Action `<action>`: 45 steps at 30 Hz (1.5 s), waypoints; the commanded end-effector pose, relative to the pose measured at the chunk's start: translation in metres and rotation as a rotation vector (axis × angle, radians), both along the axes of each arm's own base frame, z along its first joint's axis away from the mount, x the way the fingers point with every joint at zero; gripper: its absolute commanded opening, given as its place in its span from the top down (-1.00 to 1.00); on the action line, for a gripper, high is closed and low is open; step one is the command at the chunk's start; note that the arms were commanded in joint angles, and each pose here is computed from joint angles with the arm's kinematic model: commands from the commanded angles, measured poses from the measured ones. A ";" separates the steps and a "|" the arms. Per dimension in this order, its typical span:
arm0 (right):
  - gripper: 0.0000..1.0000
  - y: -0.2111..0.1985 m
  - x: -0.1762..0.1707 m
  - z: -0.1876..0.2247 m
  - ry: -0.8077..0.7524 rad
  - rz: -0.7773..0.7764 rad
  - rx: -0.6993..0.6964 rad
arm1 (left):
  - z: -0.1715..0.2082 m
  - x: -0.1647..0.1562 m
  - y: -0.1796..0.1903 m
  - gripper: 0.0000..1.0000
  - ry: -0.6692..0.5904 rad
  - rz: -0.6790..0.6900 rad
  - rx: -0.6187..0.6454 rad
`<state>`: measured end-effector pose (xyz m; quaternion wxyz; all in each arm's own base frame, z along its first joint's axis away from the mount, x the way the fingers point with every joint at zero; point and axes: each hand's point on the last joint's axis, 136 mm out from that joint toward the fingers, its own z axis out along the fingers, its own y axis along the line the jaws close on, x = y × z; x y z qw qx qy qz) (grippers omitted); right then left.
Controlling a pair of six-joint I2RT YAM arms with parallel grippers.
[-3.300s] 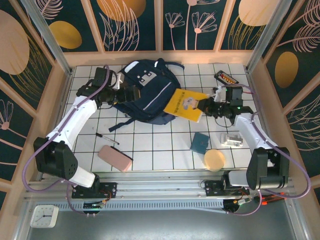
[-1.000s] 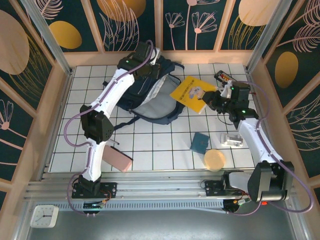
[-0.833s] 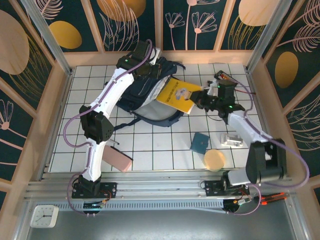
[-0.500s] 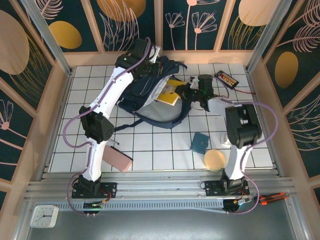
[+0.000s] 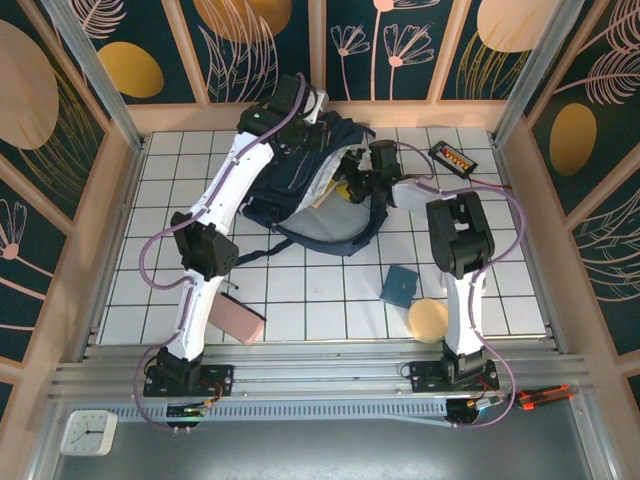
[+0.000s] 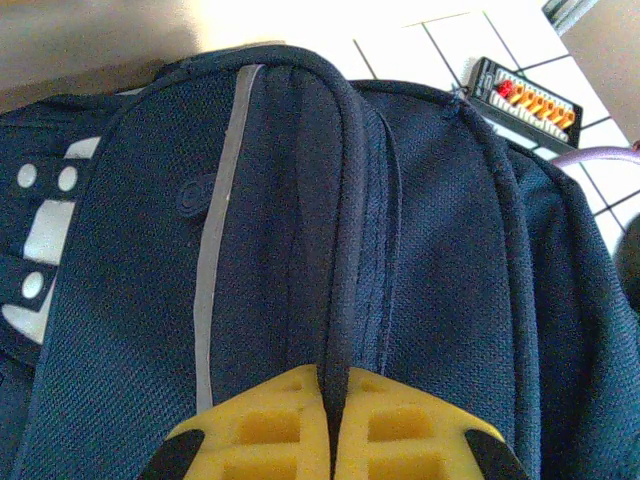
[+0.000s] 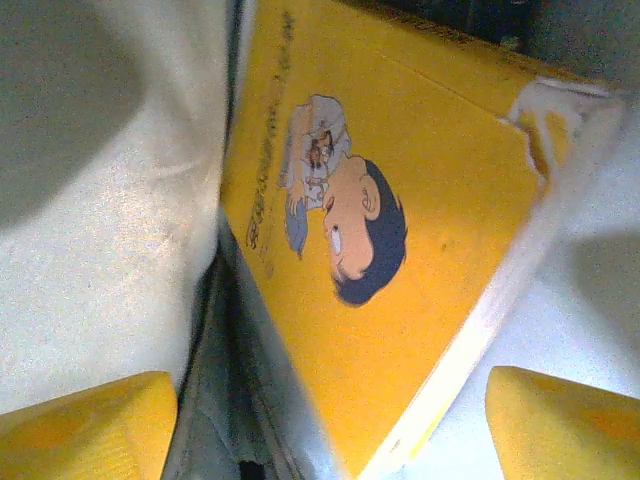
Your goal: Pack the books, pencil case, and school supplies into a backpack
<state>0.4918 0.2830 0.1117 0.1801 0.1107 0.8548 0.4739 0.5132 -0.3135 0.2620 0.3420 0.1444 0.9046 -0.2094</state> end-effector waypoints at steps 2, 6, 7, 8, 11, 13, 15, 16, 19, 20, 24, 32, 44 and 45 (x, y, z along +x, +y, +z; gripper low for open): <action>-0.64 -0.058 -0.028 0.035 -0.037 -0.069 -0.170 | 0.018 0.017 0.000 1.00 -0.075 0.051 -0.034; -0.64 -0.099 -0.056 0.057 -0.062 -0.149 -0.233 | 0.000 0.023 -0.007 1.00 -0.047 0.041 -0.040; -0.64 -0.107 -0.062 0.063 -0.074 -0.167 -0.239 | -0.006 0.024 -0.010 1.00 -0.035 0.033 -0.046; -0.64 -0.116 -0.068 0.070 -0.083 -0.187 -0.248 | -0.013 0.025 -0.014 0.99 -0.021 0.022 -0.052; -0.64 -0.133 -0.085 0.080 -0.091 -0.222 -0.271 | -0.025 0.025 -0.021 -0.38 0.018 0.016 -0.077; -0.64 -0.137 -0.095 0.083 -0.091 -0.216 -0.285 | -0.025 0.026 -0.019 -0.97 0.020 0.031 -0.077; -0.66 -0.134 -0.106 0.074 -0.048 -0.174 -0.288 | -0.020 0.025 -0.015 -0.98 0.016 0.048 -0.069; -0.67 -0.131 -0.111 0.066 -0.020 -0.146 -0.286 | -0.020 0.024 -0.010 -0.98 0.017 0.064 -0.053; -0.68 -0.122 -0.125 0.034 0.076 -0.071 -0.274 | -0.020 0.022 0.020 -0.98 0.020 0.184 0.049; -0.69 -0.117 -0.127 0.027 0.093 -0.052 -0.266 | -0.024 0.020 0.035 -0.98 0.032 0.232 0.100; -0.70 -0.092 -0.125 0.009 0.122 0.022 -0.233 | -0.047 0.011 0.105 -0.98 0.154 0.419 0.245; -0.70 -0.052 -0.118 -0.004 0.126 0.104 -0.203 | -0.095 -0.009 0.189 -0.98 0.334 0.518 0.474; -0.72 -0.045 -0.129 -0.027 0.179 0.115 -0.246 | -0.144 -0.042 0.226 -0.98 0.381 0.586 -0.136; -0.72 -0.045 -0.130 -0.028 0.183 0.113 -0.249 | -0.143 -0.039 0.223 -0.98 0.371 0.584 -0.197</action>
